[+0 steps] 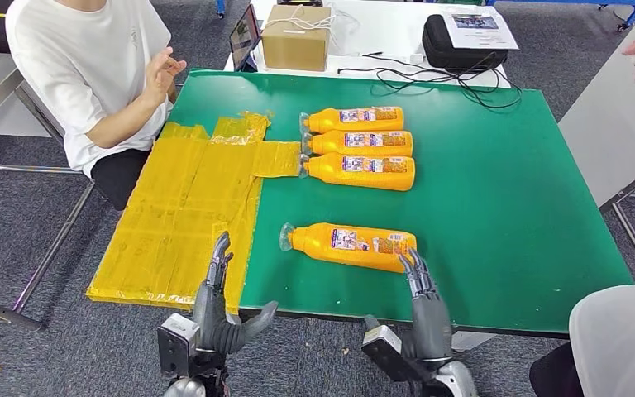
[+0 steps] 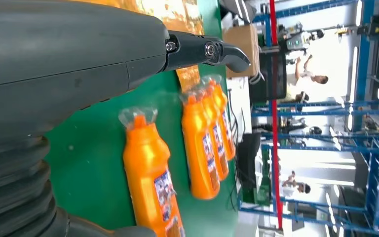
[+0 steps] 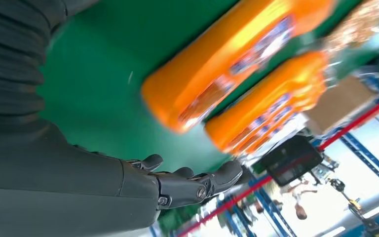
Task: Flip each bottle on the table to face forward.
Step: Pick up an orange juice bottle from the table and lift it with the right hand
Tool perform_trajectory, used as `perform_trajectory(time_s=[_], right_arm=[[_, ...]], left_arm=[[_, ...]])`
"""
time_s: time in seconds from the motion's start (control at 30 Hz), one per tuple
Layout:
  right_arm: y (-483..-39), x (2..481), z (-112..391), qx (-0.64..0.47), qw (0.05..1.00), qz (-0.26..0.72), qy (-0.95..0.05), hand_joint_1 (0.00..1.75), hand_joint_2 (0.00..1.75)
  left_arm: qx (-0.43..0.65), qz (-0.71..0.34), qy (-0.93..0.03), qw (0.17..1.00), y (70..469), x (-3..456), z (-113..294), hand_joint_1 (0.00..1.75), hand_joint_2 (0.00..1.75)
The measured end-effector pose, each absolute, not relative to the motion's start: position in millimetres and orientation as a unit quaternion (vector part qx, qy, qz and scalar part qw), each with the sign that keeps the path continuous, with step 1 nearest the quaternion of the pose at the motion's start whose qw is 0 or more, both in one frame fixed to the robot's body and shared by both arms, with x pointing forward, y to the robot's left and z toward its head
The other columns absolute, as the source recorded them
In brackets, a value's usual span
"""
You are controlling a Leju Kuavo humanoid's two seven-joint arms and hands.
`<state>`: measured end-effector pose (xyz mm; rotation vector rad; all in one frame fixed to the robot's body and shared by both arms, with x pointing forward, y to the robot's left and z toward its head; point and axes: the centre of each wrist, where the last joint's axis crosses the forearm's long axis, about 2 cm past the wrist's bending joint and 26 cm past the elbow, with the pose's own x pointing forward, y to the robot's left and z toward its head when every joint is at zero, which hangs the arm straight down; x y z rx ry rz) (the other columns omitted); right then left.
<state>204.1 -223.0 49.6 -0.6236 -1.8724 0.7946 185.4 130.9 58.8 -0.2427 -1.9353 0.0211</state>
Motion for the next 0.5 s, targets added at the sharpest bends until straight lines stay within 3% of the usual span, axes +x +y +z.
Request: perform_trajectory(time_s=[0.27,0.5], right_arm=[[-249.6,230.5,47.6,-0.3,0.474,0.362,-0.745,0.0,1.75],[-276.9,284.8,54.1,-0.344,0.459,0.425,-0.7,0.0,1.75]], left_arm=[[-0.119,0.002,-0.82,0.559,127.3,190.1,59.0,0.0,1.75],[-0.144,-0.004,-0.823,0.55,116.9,208.1,65.1,0.0,1.75]])
